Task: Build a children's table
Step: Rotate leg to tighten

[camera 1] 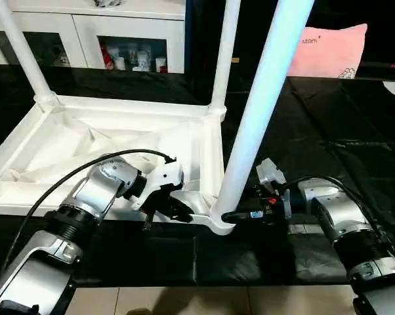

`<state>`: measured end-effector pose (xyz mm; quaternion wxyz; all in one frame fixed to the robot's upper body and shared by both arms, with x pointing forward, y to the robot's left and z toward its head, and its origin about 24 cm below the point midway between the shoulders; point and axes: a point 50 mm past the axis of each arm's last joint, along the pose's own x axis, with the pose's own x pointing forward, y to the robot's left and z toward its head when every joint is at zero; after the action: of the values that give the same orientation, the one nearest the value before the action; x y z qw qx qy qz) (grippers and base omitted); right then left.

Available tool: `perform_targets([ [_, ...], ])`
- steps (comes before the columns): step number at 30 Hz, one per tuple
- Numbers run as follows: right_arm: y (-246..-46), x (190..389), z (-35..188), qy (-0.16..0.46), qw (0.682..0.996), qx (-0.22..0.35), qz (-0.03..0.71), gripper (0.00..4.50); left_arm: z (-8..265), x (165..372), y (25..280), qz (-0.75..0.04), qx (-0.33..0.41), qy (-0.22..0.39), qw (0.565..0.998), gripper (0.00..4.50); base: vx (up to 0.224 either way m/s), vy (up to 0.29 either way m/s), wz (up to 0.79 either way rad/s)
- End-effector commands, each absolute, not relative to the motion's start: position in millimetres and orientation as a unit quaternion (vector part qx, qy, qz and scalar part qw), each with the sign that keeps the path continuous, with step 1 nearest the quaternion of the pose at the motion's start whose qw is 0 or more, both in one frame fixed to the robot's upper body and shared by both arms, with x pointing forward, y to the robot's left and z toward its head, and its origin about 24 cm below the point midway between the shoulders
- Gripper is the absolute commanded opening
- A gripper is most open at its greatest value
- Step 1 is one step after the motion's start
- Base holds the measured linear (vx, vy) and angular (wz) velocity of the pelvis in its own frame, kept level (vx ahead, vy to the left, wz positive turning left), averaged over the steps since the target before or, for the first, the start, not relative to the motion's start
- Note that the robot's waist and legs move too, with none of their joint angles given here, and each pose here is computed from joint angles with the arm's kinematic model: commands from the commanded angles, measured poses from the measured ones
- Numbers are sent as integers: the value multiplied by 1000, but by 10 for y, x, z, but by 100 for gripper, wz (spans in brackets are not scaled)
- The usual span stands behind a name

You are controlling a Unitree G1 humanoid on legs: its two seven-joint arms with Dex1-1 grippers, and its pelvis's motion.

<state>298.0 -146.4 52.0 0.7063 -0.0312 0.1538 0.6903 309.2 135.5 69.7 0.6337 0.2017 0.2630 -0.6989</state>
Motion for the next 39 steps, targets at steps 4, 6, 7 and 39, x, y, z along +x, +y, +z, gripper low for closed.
perform_targets([
  [4,-1458,2966,555,153,693,-22,704,207,679,3023,1265,-728,200,263,600,0,0,0,0],
  [6,-1455,2955,546,154,691,-19,706,206,675,3024,1265,-727,200,263,602,0,0,0,0],
  [7,-1448,2940,534,156,690,-16,707,205,668,3027,1267,-723,200,265,606,0,0,0,0],
  [39,-551,3383,250,186,906,38,377,305,635,3618,650,-408,99,221,880,0,0,0,0],
])
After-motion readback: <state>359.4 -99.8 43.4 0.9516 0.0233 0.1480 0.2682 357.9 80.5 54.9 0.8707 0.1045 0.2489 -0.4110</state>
